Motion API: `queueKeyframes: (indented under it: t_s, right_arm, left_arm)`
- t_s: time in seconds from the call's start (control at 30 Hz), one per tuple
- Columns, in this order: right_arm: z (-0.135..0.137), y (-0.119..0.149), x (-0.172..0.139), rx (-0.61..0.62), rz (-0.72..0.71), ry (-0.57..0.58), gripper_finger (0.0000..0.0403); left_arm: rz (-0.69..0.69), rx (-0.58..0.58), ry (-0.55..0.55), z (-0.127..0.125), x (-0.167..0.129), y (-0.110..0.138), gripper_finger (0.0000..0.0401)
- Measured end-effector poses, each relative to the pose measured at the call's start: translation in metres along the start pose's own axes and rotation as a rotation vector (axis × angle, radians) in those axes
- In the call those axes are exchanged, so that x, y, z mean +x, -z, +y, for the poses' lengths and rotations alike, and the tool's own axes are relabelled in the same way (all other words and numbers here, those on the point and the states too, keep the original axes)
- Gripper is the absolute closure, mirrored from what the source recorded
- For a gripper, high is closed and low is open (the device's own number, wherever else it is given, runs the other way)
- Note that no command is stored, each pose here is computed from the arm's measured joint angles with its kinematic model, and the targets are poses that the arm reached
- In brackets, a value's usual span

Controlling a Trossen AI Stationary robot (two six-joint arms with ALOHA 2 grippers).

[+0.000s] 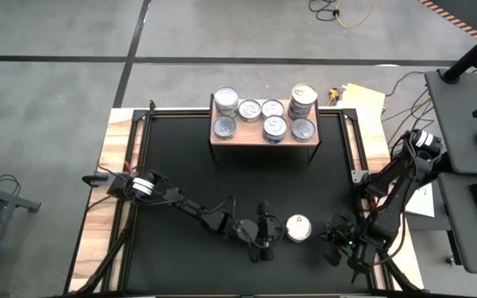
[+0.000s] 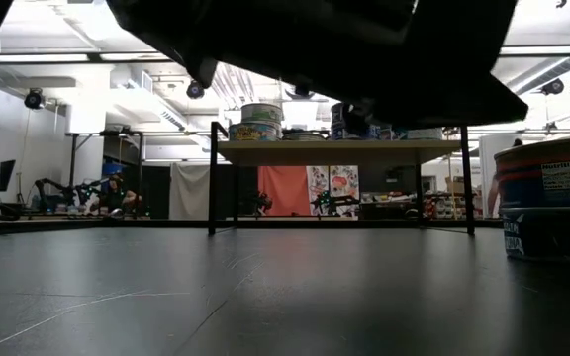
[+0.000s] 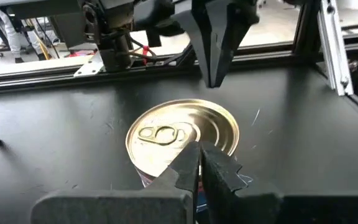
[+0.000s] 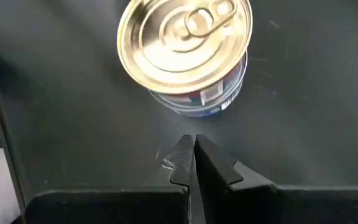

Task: Stack canned seafood by type on shelf
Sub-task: Stack the blue pink tuna can on top of the blue pink tuna can on the shelf

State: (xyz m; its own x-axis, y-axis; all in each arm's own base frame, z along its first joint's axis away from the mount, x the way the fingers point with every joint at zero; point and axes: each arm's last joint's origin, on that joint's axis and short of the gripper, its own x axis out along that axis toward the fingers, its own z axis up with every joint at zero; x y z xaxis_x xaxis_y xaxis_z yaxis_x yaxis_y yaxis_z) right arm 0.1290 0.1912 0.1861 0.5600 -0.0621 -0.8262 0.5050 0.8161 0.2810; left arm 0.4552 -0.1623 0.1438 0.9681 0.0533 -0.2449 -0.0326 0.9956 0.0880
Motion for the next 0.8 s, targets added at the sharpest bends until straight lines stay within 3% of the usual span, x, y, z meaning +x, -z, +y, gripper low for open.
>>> queueKeyframes:
  t_s: [0.33, 0.47, 0.8]
  right_arm:
    - [0.001, 0.007, 0.01, 0.004, -0.057, 0.039, 0.0394]
    - [0.001, 0.01, 0.015, 0.028, -0.079, 0.06, 0.0394]
    - [0.002, 0.01, 0.016, 0.058, -0.093, 0.057, 0.0394]
  left_arm:
    - [-0.009, 0.014, -0.013, -0.002, 0.014, 0.0, 0.0401]
    - [-0.013, 0.005, -0.065, 0.0, 0.012, -0.004, 0.0401]
    - [0.068, -0.013, -0.076, 0.002, 0.011, 0.007, 0.0401]
